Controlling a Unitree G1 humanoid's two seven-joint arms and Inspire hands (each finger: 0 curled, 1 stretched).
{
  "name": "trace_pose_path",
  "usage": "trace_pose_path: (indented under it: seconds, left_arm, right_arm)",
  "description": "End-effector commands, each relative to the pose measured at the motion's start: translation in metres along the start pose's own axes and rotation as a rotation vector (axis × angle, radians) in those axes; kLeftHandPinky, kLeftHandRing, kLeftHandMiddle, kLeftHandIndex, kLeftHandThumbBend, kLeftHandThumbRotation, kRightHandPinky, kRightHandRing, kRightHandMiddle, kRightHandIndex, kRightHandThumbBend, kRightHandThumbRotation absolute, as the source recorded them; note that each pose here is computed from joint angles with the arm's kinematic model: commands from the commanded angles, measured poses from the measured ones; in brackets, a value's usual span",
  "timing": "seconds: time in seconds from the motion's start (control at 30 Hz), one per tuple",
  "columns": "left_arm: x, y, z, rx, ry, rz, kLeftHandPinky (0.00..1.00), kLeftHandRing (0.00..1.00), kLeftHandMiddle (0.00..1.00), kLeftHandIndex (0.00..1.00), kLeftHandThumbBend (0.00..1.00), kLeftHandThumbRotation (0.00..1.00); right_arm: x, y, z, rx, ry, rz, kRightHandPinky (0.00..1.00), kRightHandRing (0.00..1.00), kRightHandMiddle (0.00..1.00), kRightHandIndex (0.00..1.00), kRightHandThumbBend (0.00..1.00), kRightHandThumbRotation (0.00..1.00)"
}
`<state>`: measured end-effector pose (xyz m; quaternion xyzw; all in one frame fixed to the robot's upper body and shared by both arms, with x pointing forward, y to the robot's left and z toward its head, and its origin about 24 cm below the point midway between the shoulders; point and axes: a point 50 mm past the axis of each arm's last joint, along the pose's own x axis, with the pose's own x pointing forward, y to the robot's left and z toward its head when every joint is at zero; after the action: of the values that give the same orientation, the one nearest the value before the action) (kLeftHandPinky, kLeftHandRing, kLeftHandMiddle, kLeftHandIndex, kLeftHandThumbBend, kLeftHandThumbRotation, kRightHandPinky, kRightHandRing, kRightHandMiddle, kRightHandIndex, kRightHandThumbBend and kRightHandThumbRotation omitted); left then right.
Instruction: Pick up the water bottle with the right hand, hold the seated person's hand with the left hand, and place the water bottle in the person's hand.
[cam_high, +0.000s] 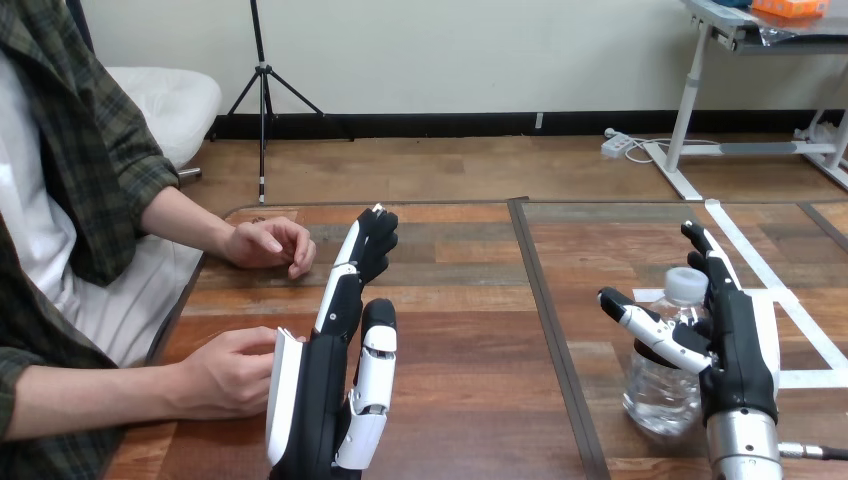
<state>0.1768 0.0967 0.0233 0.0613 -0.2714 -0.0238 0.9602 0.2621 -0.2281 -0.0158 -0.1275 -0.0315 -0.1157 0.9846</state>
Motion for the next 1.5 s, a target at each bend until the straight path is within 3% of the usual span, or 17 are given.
trace_pose_path:
  seconds: [0.0,1.47]
  left_arm:
    - [0.01,0.0,0.004,-0.008,-0.045,0.016,0.86,0.89,0.9,0.93,0.06,1.0]
    - [0.008,0.001,0.004,-0.004,-0.043,0.018,0.87,0.88,0.9,0.93,0.06,1.0]
  right_arm:
    - [0.012,0.003,0.01,-0.01,-0.035,0.013,0.0,0.96,0.97,0.92,0.96,0.27]
    - [0.011,0.01,-0.006,-0.097,0.071,0.038,0.0,0.93,0.94,0.91,0.91,0.26]
